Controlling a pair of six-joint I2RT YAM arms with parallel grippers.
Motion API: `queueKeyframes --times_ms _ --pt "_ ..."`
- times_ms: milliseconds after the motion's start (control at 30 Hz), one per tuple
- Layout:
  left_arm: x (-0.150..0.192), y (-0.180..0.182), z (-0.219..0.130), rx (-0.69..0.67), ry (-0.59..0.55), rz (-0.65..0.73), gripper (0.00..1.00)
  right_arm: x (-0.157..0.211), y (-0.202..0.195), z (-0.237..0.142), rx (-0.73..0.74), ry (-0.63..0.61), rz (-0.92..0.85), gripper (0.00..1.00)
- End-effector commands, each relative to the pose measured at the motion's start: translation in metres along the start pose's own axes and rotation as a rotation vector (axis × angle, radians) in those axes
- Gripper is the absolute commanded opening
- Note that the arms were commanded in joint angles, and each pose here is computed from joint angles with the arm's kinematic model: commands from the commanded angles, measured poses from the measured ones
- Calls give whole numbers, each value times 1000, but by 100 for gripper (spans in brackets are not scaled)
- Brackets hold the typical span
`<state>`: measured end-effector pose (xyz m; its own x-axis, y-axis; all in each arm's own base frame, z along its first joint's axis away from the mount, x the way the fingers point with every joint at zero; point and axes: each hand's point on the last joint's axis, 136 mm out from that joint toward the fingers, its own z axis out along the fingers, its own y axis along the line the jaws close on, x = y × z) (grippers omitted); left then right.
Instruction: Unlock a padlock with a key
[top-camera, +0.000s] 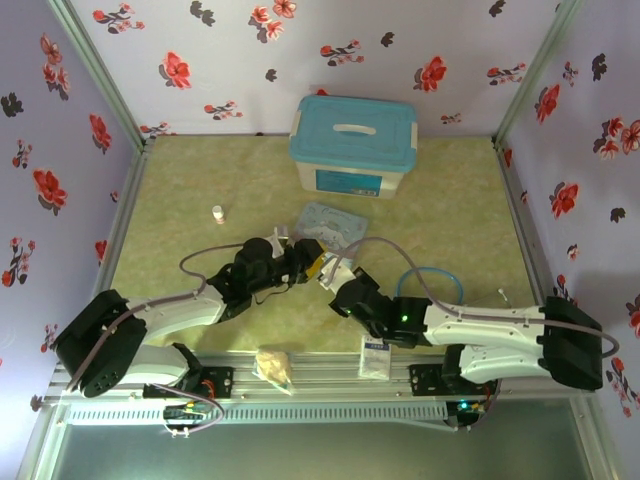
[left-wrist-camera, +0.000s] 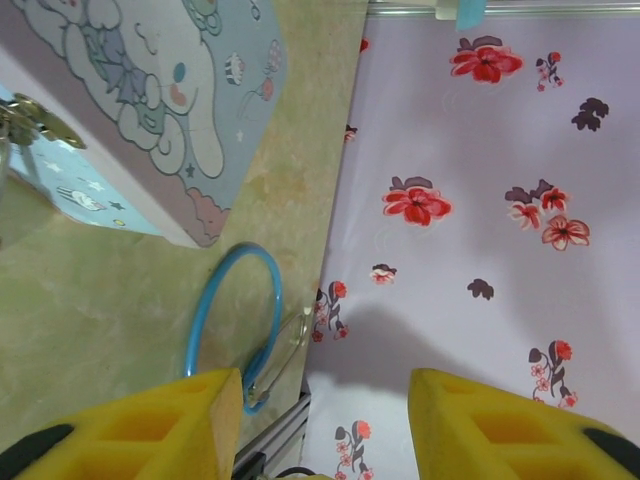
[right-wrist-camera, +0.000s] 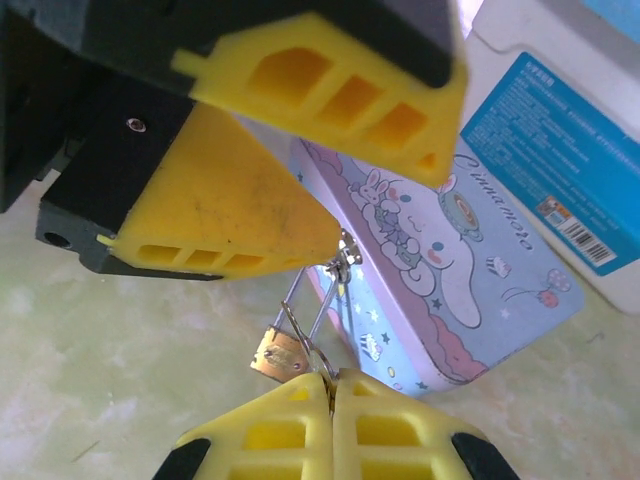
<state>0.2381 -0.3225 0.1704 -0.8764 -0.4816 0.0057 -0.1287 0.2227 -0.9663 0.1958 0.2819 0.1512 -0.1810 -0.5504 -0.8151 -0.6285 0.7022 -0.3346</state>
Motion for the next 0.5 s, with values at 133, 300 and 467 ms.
queueKeyframes --times_ms 133,300,467 --pt "4 20 1 -41 13 -25 55 -33 -23 -6 162 -95 10 0" --pt "1 17 0 -23 -9 -36 57 -34 -17 -6 143 -108 -4 0" --pt "1 2 3 72 -4 -98 52 -37 -4 0 134 -125 -51 0"
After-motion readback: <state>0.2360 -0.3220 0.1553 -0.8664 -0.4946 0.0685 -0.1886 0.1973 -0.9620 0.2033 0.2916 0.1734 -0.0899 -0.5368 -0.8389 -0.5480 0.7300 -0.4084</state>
